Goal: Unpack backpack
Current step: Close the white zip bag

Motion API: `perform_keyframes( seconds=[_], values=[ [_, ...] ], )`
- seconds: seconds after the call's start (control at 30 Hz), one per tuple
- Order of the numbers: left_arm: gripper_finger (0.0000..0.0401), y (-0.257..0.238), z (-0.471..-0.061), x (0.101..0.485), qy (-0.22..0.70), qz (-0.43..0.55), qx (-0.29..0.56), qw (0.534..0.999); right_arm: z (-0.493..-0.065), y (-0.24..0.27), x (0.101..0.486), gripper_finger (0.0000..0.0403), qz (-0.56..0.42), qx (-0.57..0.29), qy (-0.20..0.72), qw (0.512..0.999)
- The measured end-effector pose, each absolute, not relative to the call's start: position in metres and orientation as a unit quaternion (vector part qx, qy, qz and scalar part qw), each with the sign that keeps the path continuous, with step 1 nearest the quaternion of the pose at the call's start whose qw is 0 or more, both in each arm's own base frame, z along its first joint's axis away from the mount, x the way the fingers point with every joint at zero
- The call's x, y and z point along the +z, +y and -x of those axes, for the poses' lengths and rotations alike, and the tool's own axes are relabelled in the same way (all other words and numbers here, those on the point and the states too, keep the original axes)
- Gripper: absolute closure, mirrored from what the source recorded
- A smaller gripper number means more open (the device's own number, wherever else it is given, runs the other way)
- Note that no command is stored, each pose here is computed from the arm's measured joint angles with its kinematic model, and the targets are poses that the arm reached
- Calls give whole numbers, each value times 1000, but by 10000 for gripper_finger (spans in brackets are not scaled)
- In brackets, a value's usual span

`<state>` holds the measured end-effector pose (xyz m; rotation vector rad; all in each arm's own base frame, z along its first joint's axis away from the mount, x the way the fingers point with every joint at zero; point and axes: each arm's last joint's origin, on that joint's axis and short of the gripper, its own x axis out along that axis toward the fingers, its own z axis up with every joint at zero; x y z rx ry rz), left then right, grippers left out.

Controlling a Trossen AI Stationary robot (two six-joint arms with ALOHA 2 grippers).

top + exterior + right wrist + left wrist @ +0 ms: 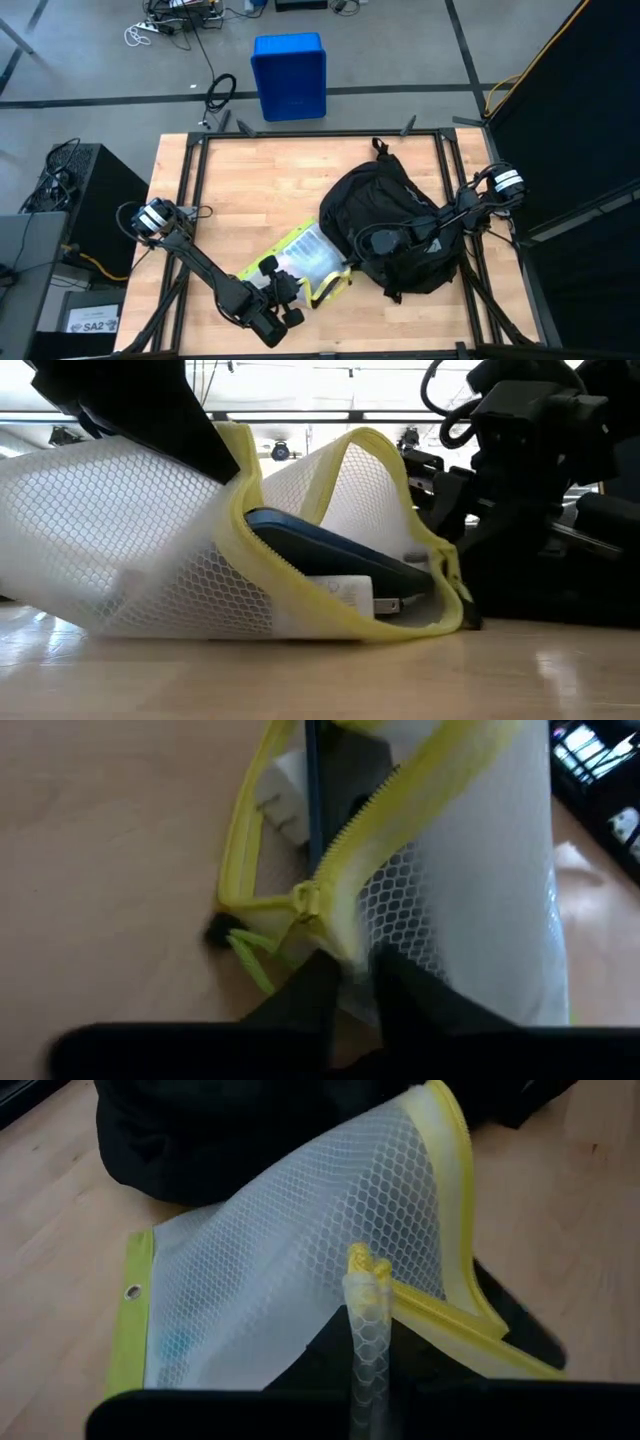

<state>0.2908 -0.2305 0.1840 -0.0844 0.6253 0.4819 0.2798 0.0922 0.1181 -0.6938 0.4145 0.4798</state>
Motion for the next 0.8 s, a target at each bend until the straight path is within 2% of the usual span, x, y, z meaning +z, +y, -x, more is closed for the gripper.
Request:
perform_keyframes(
  seconds=[0.07,0.33,0.53,0.8],
  values=[
    [401,-231,-291,184,305,41,235,922,-281,93,120,393,328,229,190,896],
    [401,-233,-292,193,306,37,235,922,-283,92,132,402,256,188,168,933],
    [401,-242,-291,227,291,-4,251,923,-275,89,174,403,186,170,116,961],
    [401,-244,-263,269,209,-26,305,929,-246,79,232,403,93,166,58,980]
  ],
)
